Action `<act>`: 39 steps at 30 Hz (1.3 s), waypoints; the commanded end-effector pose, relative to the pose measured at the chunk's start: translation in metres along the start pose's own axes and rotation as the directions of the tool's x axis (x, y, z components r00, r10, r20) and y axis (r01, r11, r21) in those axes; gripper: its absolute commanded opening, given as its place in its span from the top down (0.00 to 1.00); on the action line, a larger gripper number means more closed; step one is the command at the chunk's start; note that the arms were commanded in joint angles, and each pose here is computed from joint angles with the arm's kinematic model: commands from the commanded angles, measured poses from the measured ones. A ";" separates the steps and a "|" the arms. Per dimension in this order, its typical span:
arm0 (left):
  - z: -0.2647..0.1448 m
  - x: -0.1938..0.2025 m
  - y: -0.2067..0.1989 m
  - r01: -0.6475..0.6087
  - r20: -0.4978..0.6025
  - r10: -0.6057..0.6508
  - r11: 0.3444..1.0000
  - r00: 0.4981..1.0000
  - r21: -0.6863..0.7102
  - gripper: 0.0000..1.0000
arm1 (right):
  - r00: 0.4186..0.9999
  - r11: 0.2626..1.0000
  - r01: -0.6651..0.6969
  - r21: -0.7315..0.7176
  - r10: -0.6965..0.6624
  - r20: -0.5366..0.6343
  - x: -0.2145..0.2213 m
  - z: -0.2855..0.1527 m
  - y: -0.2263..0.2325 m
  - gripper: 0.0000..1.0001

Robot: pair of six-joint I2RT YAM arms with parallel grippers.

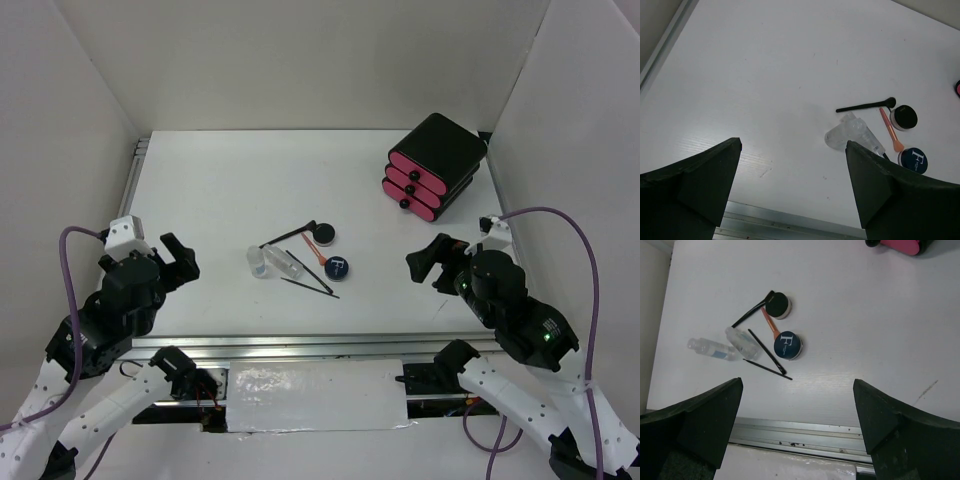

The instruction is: Organize the makeup

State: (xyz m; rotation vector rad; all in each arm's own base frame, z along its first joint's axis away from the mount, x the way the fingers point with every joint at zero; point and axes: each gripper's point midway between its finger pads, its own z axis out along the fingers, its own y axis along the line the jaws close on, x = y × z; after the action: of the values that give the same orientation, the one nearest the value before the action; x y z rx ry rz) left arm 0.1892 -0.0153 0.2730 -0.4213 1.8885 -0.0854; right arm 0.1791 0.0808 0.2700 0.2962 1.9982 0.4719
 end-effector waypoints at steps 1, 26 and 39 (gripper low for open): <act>0.001 -0.005 -0.005 0.007 0.020 -0.007 1.000 1.000 0.023 0.01 | 0.998 0.999 -0.040 -0.018 0.041 0.050 -0.015 0.000 0.008 0.00; 0.023 0.026 -0.043 -0.134 -0.112 0.150 0.981 0.982 0.138 0.01 | 0.675 0.305 0.682 0.665 -0.611 -0.413 -0.054 0.183 0.004 0.00; 0.032 0.043 -0.056 -0.190 -0.178 0.221 0.966 0.959 0.174 0.01 | 0.574 0.055 0.705 0.707 -0.629 -0.524 -0.061 0.252 -0.034 0.03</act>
State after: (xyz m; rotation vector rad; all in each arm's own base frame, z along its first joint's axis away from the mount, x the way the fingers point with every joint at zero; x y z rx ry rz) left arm 0.2155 -0.0675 0.2309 -0.1600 2.1117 -0.1034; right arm 0.4171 0.0808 0.1808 -0.1512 2.1059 -1.2613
